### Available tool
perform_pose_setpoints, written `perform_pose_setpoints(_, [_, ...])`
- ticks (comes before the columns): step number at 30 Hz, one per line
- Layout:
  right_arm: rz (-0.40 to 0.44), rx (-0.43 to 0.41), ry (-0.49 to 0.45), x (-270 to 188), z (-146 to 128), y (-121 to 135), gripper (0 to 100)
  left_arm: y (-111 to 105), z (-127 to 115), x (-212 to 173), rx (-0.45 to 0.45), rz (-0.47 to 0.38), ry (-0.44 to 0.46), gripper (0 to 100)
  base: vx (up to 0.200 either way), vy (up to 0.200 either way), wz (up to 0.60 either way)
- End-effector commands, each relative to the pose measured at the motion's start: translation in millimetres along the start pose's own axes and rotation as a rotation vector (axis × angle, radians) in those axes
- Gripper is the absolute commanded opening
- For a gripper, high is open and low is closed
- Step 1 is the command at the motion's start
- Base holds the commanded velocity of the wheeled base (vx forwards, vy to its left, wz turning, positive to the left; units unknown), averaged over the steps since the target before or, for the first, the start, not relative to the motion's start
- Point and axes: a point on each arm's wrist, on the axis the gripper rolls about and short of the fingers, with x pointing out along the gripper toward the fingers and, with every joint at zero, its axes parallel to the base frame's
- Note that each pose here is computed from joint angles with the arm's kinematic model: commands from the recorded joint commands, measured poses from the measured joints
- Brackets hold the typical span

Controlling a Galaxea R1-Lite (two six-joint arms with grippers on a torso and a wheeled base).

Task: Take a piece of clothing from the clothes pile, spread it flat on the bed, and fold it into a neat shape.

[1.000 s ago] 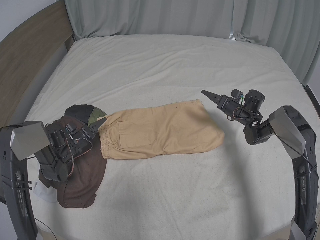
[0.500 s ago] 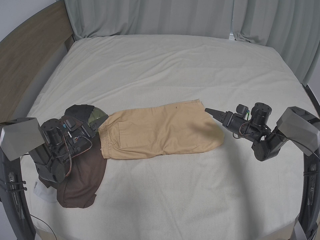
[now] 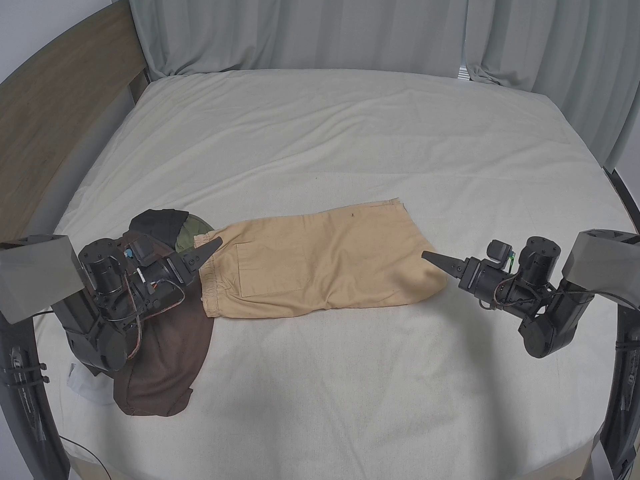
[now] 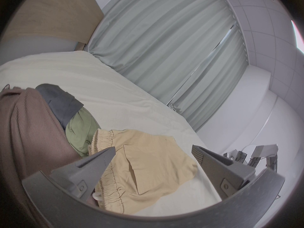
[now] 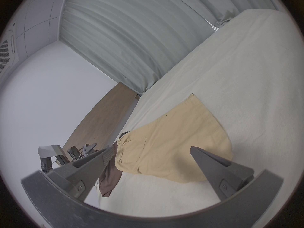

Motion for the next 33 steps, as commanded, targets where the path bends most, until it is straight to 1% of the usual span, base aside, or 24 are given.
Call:
perform_pose_setpoints(1, [-0.001, 0.007, 0.018, -1.0, -5.2, 2.5, 100, -3.6, 0.7, -3.2, 0.024, -0.001, 0.004, 100, 0.0, 0.0, 0.0])
perform_pose_setpoints(4, [-0.008, 0.015, 0.043, 0.7, -11.4, 2.6, 100, -1.9, -2.7, -2.4, 0.044, 0.002, 0.013, 100, 0.0, 0.0, 0.0])
perform_pose_setpoints(9, [-0.04, 0.018, 0.094, 0.9, -20.1, -3.0, 100, -1.6, -4.2, -2.2, 0.043, 0.003, 0.017, 100, 0.0, 0.0, 0.0])
perform_pose_setpoints(21, [-0.06, 0.052, 0.147, 9.5, -43.4, -18.4, 100, 0.3, -5.9, -1.8, 0.039, 0.006, 0.021, 100, 0.0, 0.0, 0.0])
perform_pose_setpoints(28, [-0.077, 0.058, 0.15, 16.6, -51.9, -27.3, 100, 0.6, -6.1, -1.5, 0.037, 0.005, 0.022, 100, 0.0, 0.0, 0.0])
perform_pose_setpoints(33, [-0.087, 0.071, 0.17, 18.4, -61.2, -32.1, 100, 4.0, -7.7, -1.0, 0.035, 0.014, 0.023, 100, 0.0, 0.0, 0.0])
